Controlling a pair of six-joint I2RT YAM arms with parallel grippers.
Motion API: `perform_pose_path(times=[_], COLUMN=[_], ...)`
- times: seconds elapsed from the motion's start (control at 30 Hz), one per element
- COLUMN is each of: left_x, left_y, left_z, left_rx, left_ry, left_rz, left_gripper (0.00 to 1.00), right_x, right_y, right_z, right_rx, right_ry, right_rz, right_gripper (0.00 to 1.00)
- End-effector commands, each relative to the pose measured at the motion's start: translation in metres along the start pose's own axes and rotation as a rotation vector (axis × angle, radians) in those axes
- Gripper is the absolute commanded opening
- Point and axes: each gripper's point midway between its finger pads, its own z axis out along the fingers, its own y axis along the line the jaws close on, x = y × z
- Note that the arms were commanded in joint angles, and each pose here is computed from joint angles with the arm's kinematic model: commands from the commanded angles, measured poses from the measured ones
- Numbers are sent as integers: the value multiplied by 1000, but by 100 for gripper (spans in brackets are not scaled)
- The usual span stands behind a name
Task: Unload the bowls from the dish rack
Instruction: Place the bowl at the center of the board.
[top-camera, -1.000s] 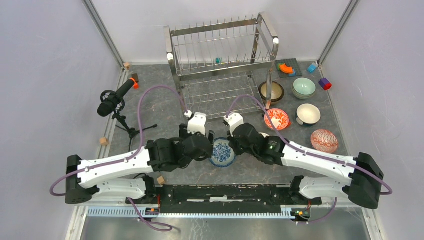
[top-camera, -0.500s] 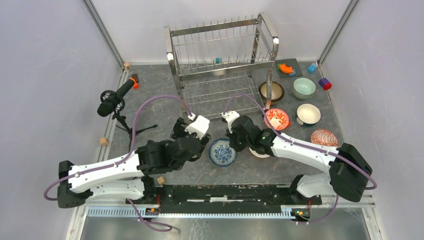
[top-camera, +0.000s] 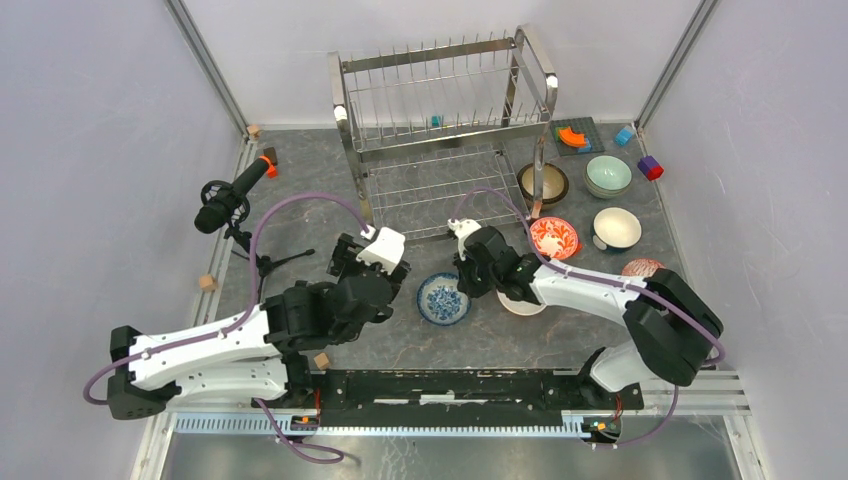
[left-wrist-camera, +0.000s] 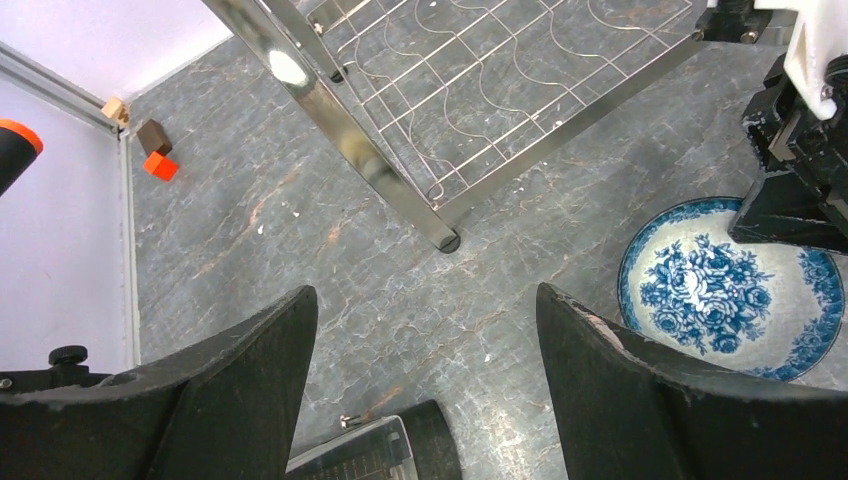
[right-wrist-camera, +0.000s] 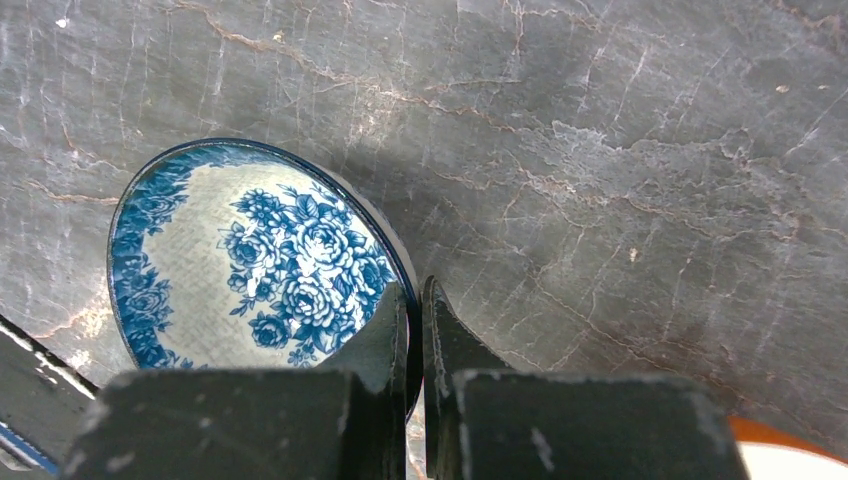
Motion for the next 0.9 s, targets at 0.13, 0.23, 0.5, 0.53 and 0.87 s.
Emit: perform_pose_path(times=[0.13, 0.23, 0.5, 0.53, 0.87], left_x=[0, 1, 2, 2, 2], left_y=[10, 9, 5, 4, 1], left_z=[4, 4, 6, 6, 5], left_rx=[-72, -69, -62, -56, -33], left_ry=[-2, -1, 9, 10, 7], left_rz=[64, 66, 79, 76, 61], left_gripper=[86, 86, 88, 88, 89], right_x=[-17, -17, -17, -18, -15], right_y=[12, 10, 9, 9, 8], right_z=[10, 10, 11, 11, 9], right_rx=[-70, -63, -59, -61, -63], right_ry=[-78, -79, -81, -82, -82], right_rz=[42, 42, 33, 31, 26], right_gripper=[0, 0, 9, 10, 33])
